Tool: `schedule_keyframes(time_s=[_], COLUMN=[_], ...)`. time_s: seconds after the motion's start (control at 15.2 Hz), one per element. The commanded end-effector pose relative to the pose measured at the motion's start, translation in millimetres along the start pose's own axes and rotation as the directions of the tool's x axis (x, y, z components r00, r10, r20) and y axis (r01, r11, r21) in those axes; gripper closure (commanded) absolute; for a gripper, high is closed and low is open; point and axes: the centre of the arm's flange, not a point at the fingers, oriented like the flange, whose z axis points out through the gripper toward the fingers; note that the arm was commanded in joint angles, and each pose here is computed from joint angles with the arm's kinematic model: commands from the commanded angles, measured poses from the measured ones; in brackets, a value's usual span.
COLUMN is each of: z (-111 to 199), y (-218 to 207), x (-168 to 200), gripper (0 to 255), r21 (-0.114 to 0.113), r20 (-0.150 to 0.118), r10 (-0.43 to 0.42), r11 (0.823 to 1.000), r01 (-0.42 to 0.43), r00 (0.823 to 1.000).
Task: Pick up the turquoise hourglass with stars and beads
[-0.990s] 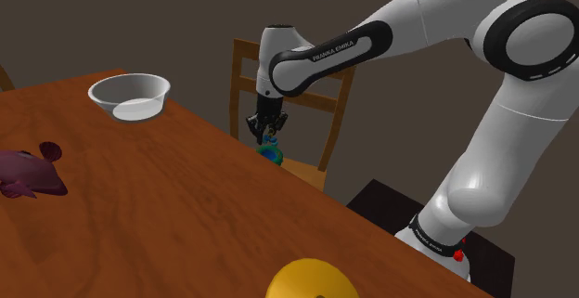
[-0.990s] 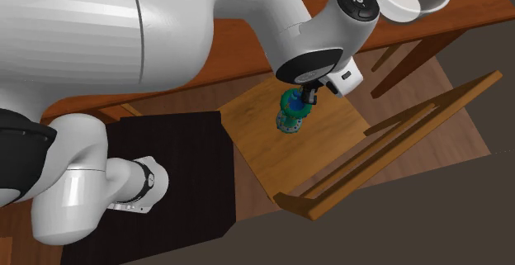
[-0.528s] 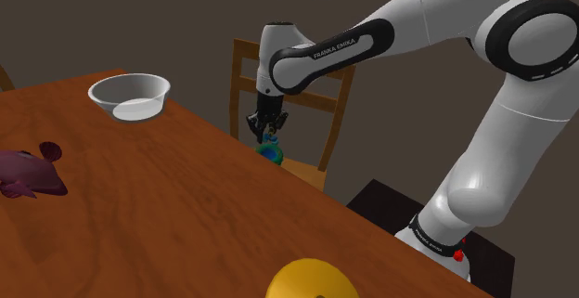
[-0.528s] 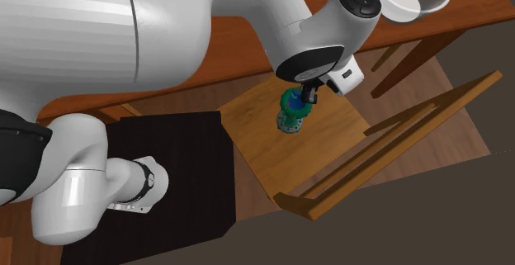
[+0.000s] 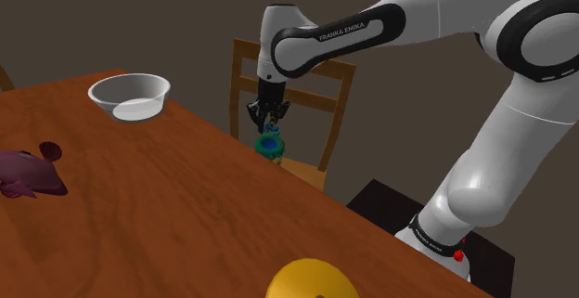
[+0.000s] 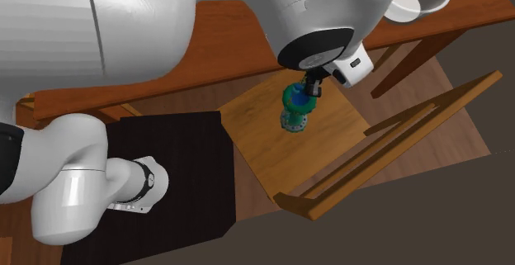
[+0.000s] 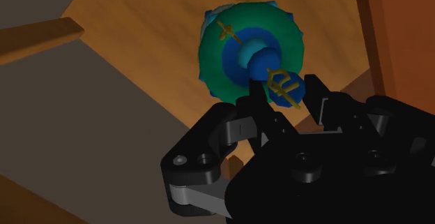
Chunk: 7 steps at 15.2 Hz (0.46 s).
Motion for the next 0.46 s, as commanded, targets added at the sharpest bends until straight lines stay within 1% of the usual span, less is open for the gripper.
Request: schedule_keyframes(time_s=[0.0, 0.26, 0.4], z=[-11, -33, -33], y=[-1, -2, -2], x=[0, -1, -1], gripper=[255, 255, 255], r21=[0.0, 0.0, 0.0], r20=[0.0, 0.0, 0.0], r10=[0.0, 0.0, 0.0], r11=[1.0, 1.0, 1.0], r01=[0.0, 0.0, 0.0], r00=[1.0, 1.0, 1.0])
